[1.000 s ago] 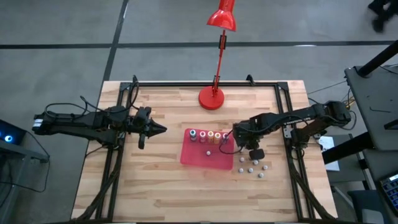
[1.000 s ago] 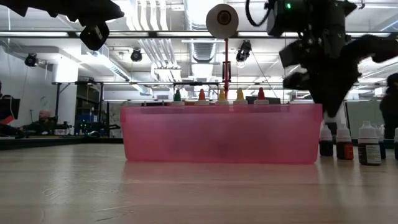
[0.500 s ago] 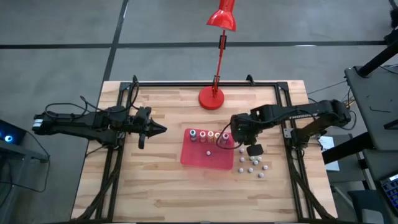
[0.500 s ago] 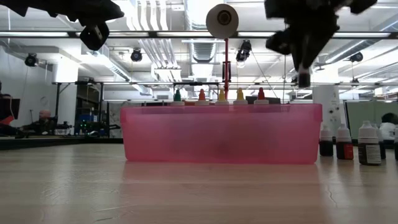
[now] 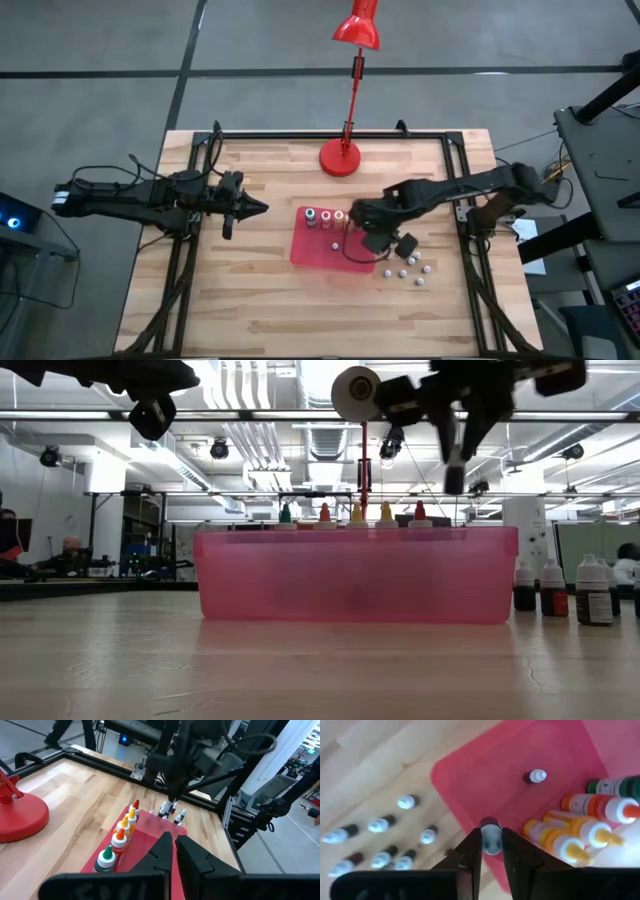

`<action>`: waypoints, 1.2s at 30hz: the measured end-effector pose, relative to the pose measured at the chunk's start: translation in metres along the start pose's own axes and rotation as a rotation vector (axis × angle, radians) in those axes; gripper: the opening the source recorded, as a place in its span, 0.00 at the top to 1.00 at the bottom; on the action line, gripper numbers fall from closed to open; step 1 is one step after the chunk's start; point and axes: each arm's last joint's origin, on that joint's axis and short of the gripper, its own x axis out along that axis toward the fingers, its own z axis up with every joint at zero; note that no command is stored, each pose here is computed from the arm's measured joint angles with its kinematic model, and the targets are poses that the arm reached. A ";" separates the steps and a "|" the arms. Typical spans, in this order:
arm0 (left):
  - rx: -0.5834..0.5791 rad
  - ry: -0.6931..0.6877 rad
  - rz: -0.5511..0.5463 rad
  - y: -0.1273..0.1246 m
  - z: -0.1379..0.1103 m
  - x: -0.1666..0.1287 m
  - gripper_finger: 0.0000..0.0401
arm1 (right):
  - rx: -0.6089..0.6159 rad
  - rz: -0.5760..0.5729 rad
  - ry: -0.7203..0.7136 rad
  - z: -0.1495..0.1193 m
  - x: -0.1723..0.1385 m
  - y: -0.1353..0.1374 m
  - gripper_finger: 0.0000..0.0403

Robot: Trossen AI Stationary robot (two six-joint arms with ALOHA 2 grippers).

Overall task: Pick & Place food coloring
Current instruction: Put the small black food coloring bottle into the red bin

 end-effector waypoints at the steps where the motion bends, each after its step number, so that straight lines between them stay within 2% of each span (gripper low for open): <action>1: 0.000 0.000 0.000 0.000 0.000 0.000 1.00 | -0.019 0.002 0.004 0.003 0.004 -0.004 0.86; 5: 0.000 -0.002 -0.001 0.000 0.000 0.000 1.00 | -0.084 0.020 0.022 0.017 0.021 -0.019 0.86; 11: 0.000 -0.003 -0.001 0.000 0.000 0.000 1.00 | -0.098 0.038 0.041 0.035 0.045 -0.040 0.86; 17: 0.005 -0.005 -0.002 0.000 0.000 0.000 1.00 | -0.102 0.064 0.066 0.041 0.065 -0.050 0.86; 25: 0.007 -0.007 -0.002 0.000 0.001 0.000 1.00 | -0.156 0.059 0.043 0.052 0.077 -0.061 0.86; 36: 0.008 -0.007 -0.003 0.000 0.001 0.000 1.00 | -0.163 0.057 0.002 0.060 0.090 -0.070 0.86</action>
